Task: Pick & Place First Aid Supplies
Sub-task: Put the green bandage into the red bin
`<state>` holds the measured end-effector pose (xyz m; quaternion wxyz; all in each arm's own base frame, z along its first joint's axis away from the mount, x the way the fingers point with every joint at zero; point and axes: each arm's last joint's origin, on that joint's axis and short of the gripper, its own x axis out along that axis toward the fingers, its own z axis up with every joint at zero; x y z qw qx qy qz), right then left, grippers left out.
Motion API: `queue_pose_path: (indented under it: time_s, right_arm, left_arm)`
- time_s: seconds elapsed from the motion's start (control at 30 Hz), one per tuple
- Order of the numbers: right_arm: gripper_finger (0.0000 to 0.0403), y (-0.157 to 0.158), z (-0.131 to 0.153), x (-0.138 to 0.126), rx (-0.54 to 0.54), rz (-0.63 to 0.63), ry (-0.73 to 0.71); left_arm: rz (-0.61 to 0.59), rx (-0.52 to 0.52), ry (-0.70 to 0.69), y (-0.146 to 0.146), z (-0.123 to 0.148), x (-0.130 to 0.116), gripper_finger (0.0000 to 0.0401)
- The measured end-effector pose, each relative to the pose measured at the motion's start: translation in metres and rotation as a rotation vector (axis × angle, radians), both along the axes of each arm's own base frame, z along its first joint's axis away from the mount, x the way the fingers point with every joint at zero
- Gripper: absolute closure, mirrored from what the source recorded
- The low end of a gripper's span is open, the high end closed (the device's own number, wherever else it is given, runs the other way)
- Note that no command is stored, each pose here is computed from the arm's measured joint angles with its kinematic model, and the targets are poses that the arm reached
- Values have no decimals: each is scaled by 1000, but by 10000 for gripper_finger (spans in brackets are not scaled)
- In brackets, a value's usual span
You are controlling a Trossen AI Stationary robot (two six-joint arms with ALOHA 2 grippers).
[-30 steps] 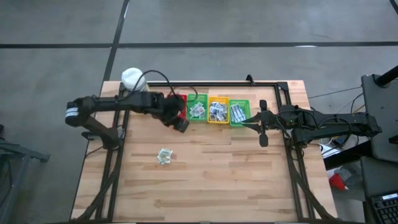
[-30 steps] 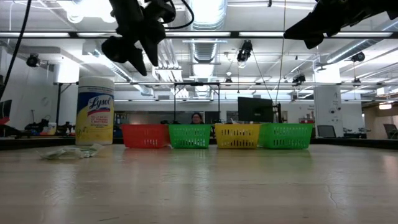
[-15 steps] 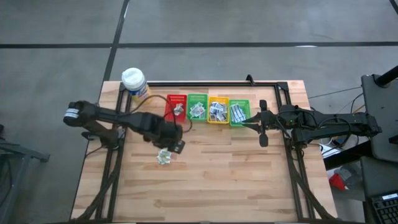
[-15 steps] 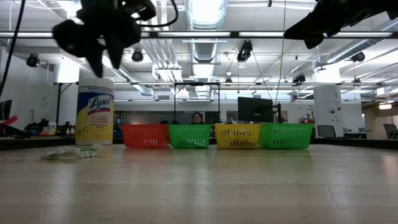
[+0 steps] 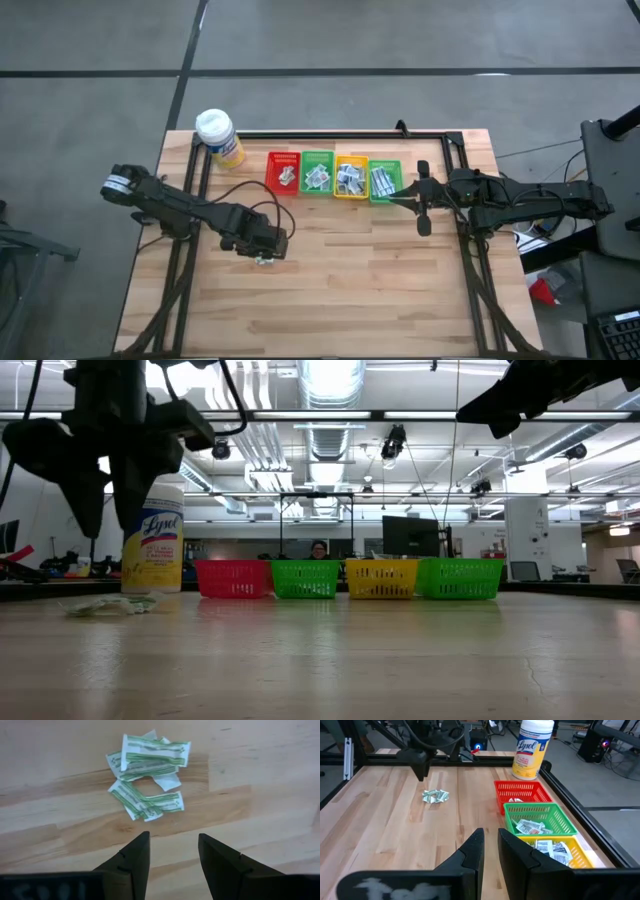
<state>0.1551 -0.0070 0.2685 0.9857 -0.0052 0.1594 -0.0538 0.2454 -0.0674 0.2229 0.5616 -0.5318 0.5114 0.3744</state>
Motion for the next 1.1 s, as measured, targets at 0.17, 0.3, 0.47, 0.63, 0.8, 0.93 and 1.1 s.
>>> queue_pose_path:
  time_s: [0.17,0.3,0.47,0.63,0.8,0.93,1.1]
  right_arm:
    - [351,0,0,0,0,0,0]
    - [351,0,0,0,0,0,0]
    - [351,0,0,0,0,0,0]
    - [351,0,0,0,0,0,0]
    - [351,0,0,0,0,0,0]
    - [351,0,0,0,0,0,0]
    - [351,0,0,0,0,0,0]
  left_arm:
    - [27,-31,2,-1,-16,-3,240]
    - [48,-58,-10,-1,-27,-5,240]
    - [74,-76,-28,-1,-38,-6,240]
    - [92,-75,-8,0,-45,-10,240]
    - [102,-69,17,1,-51,-15,240]
    - [104,-63,33,2,-55,-18,240]
    - [115,-57,53,3,-61,-22,240]
